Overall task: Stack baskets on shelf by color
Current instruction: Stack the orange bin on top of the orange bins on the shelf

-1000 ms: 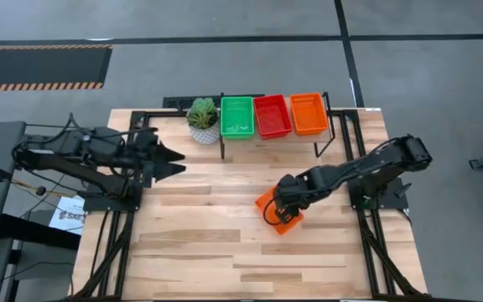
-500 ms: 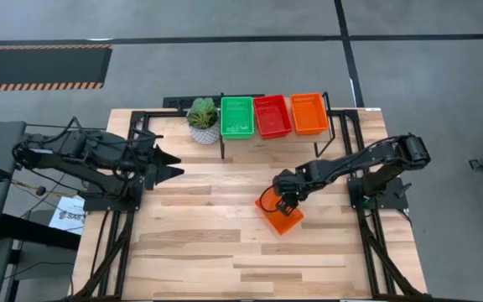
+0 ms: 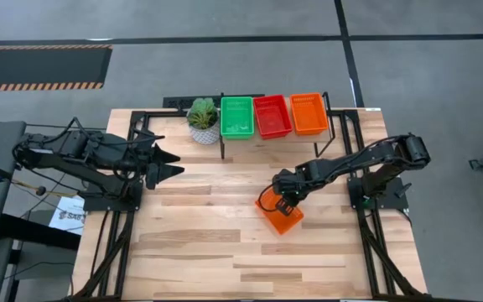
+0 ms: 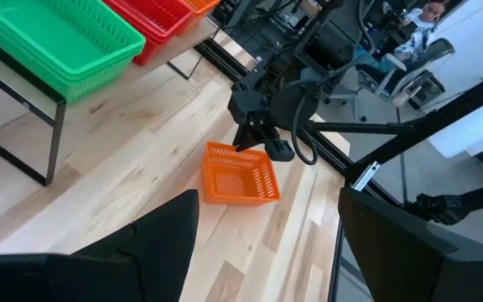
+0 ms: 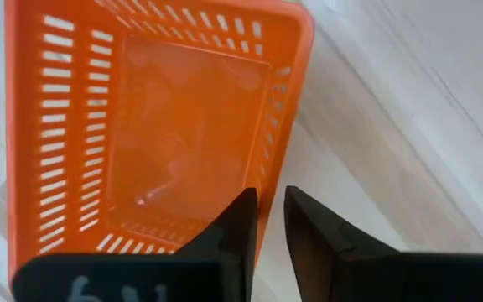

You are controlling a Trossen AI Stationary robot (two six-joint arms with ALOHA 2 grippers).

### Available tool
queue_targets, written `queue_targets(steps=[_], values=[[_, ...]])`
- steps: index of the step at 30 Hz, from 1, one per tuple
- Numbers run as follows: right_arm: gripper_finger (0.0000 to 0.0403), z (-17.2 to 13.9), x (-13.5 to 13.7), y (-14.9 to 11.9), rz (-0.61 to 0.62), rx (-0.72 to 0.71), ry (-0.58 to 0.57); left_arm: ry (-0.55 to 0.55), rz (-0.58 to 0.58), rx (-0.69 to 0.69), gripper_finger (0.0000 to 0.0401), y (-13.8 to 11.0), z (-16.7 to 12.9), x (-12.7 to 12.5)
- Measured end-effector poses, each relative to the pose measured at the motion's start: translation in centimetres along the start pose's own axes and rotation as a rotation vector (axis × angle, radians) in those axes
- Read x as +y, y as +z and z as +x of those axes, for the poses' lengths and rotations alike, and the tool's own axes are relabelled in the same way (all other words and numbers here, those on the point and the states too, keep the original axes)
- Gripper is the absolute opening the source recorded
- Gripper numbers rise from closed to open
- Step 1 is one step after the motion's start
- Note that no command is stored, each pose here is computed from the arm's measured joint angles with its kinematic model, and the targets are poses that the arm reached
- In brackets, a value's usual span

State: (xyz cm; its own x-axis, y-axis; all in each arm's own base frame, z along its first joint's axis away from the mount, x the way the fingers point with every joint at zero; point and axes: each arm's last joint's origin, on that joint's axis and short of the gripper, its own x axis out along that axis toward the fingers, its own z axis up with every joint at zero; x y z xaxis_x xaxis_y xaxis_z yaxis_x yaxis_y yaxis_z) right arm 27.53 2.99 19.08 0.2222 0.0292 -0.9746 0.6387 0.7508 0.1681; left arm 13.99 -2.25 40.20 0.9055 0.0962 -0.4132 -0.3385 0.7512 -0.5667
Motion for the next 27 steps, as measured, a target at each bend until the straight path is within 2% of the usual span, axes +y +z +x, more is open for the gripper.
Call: queue_targets(steps=[6,17,27], values=[[0.009,0.01,0.17,0.16,-0.012,-0.017,0.018,0.0,-0.002,0.0,0.0274,0.0,0.0,0.0],[0.017,0.01,0.27,0.29,-0.017,-0.037,0.024,0.004,-0.001,0.005,0.0274,-0.04,0.0,0.04],[0.0154,0.5,0.03,0.78,-0.036,-0.047,-0.001,0.004,0.003,0.005,0.0274,-0.05,0.0,0.05]])
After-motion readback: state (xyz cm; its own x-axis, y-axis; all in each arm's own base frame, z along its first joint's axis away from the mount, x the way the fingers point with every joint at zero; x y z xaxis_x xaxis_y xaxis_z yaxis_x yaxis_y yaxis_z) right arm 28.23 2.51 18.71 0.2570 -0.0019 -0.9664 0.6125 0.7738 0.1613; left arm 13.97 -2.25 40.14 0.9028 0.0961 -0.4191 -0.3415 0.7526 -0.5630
